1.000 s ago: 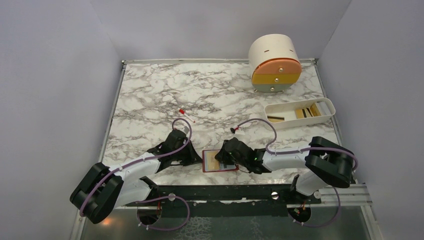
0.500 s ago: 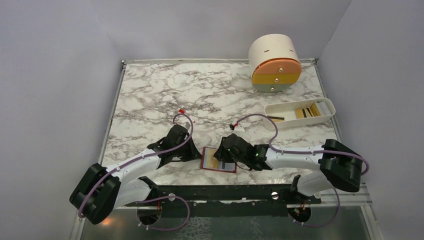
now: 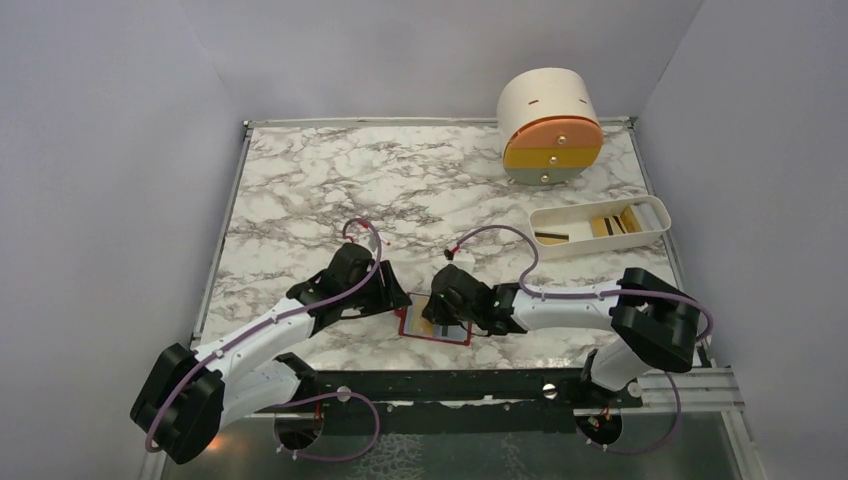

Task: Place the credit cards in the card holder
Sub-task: Insert the credit card into the card holder.

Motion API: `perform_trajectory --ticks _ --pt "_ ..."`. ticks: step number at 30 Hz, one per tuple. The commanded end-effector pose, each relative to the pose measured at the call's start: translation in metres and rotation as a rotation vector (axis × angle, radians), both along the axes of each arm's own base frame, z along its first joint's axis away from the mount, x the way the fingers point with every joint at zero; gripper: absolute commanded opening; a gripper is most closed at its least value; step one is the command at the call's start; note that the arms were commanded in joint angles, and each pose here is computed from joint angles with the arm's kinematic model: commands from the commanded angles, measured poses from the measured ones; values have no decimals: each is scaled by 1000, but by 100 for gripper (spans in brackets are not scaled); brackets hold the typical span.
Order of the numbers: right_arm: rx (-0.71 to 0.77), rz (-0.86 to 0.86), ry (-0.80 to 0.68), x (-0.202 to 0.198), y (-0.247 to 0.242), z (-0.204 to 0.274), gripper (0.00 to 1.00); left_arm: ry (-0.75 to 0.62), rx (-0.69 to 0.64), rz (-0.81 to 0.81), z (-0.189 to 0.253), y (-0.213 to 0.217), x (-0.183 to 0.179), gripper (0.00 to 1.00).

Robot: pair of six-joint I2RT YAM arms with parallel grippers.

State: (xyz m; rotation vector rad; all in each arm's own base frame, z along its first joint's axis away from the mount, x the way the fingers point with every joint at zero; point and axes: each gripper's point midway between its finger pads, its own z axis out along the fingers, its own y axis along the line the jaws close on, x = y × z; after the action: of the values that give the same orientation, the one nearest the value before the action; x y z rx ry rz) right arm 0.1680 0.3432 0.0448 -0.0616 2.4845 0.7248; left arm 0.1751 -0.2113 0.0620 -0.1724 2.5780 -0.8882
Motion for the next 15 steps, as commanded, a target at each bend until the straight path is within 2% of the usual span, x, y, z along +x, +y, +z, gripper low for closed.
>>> perform_trajectory --ticks 1,8,15 --pt "-82 -5 -8 3 -4 -10 19 -52 -58 -8 21 -9 6 53" --pt "-130 -25 21 -2 -18 -28 17 -57 -183 -48 20 -26 2 55" --pt "-137 -24 32 -5 -22 -35 16 -52 -204 -84 12 -34 3 56"
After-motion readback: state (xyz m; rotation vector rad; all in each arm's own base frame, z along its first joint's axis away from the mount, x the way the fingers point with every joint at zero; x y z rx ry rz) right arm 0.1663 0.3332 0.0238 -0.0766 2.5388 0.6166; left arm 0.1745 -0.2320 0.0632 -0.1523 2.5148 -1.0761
